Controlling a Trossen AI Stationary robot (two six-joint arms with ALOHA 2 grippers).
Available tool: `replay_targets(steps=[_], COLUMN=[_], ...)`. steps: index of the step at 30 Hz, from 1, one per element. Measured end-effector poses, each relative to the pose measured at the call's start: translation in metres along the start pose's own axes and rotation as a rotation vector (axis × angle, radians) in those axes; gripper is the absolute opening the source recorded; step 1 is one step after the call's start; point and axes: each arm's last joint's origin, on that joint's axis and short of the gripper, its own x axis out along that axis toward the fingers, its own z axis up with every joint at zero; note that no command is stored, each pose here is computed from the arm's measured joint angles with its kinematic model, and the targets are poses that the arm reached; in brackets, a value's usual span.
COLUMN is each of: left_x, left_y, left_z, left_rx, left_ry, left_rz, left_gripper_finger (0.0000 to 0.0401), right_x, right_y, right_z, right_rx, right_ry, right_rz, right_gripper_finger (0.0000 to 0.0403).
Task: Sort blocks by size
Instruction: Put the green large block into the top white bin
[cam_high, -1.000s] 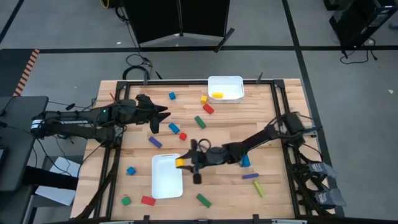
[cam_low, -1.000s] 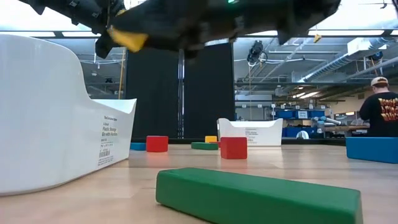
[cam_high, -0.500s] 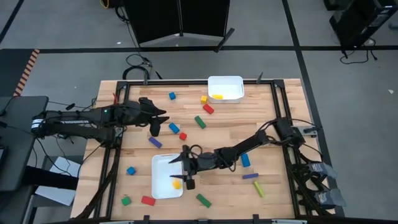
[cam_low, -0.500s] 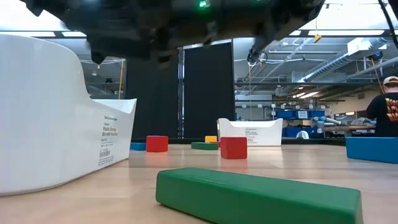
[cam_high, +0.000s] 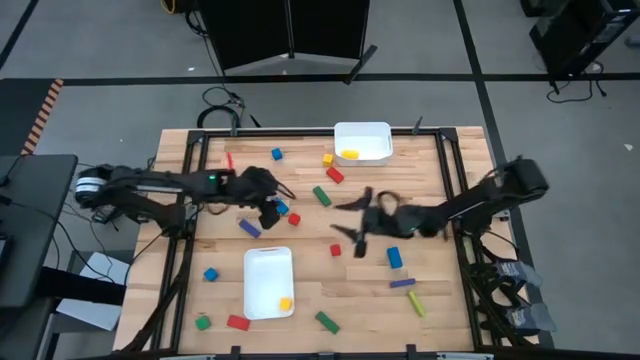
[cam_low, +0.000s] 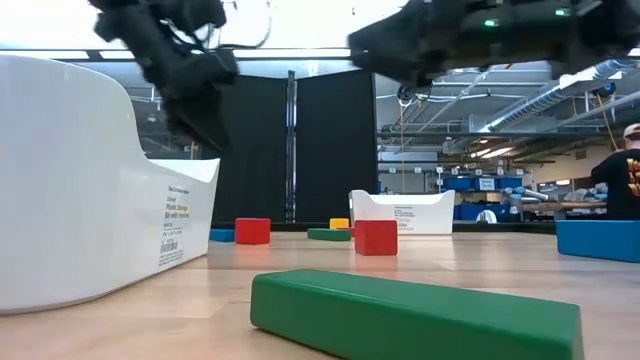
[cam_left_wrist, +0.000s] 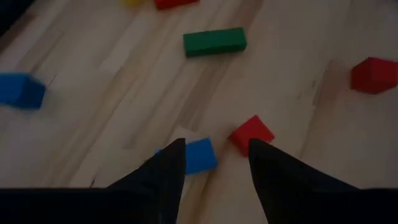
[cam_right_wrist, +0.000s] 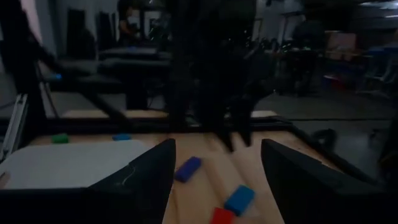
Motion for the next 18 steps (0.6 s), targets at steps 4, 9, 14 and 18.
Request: replay_targets(steps=[4,9,14,18], left_x=[0.021,0.047,0.072,0.087], left_y=[-0.012,-0.021,-0.02,-0.023], left_z=[0.025,0.068,0.095,0.11], left_rx=[0.089,0.085,0.198,0.323], left_ry=[0.038,0.042,0.195,0.255], left_rz=[-0.005,0.006,0.048,0.048], left_gripper_finger=[0.0182,0.0182,0.0182,0.0182], right_x=[-0.026,-0.043,-0.055,-0.062], right_y=[-0.016,-0.024,-0.028,-0.027], right_z=[0.009,0.019,0.027,0.029], right_rx=[0.011,-0.017,-0.03,-0.082], right_ry=[-0.043,-0.098,-0.131,-0.094], right_rz=[-0.02,-0.04,-0.043,-0.024], right_gripper_finger=[0.0249,0.0248,0.0247,0.0248])
